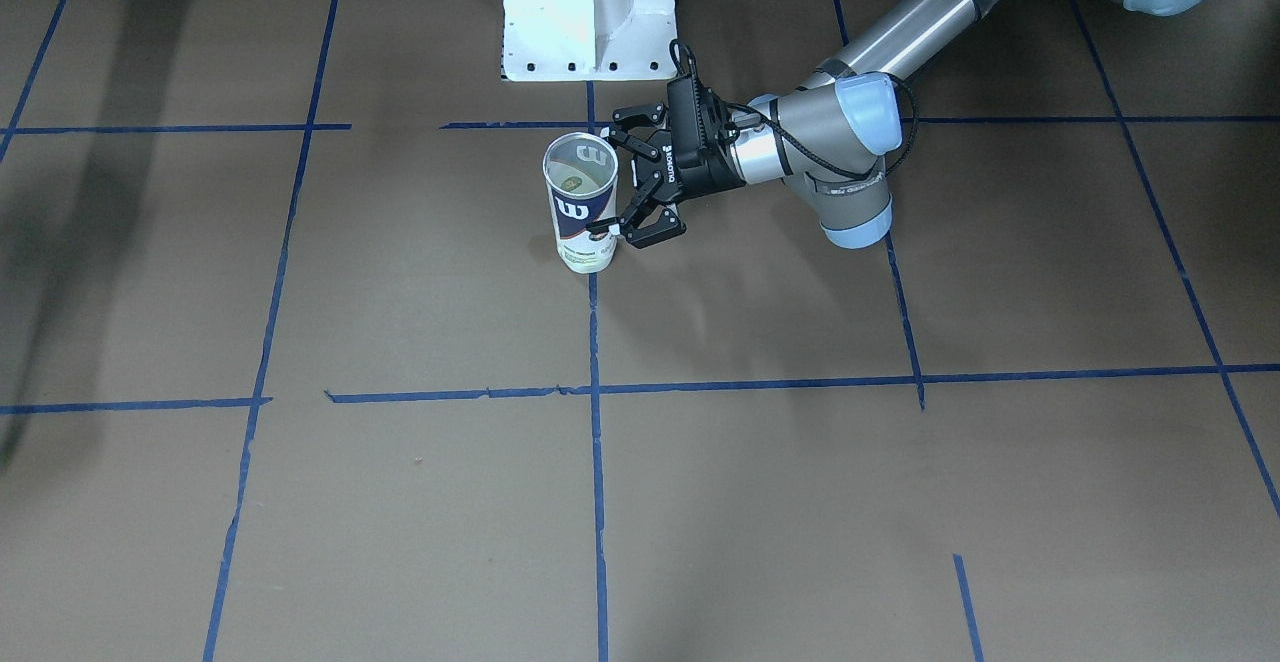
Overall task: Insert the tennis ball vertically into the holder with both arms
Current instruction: 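Carry the second ball with the right gripper over the can opening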
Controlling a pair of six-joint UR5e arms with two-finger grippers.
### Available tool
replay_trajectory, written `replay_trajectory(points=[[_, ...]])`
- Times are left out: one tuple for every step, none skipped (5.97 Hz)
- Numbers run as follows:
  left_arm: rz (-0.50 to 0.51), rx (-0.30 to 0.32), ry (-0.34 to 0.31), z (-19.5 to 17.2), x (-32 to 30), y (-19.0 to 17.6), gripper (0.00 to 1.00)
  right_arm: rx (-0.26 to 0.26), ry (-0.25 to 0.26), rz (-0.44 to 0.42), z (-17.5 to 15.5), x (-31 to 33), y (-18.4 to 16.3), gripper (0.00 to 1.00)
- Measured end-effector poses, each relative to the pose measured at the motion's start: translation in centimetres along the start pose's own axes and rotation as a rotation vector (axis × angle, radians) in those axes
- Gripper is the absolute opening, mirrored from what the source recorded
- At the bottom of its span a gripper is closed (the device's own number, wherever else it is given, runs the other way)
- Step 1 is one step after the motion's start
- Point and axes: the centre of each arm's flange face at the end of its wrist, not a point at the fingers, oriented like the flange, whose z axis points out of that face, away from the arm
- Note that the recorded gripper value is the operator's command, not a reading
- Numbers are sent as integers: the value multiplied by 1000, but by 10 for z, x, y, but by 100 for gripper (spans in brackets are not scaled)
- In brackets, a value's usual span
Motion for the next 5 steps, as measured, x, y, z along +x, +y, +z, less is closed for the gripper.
replay_trajectory(points=[[-1,-1,0,0,0,0,99,3,1,-4,-1,0,0,0],[-1,-2,-1,0,0,0,99,19,-12,-14,-12,-8,-4,0],[-3,-4,-3,0,-1,1,99,34,-48,-11,-38,-27,-7,0],[-4,-6,-4,0,-2,1,99,16,-89,33,-79,-63,-4,0],[-4,-7,-5,0,-2,1,99,-26,-122,105,-135,-128,16,0]])
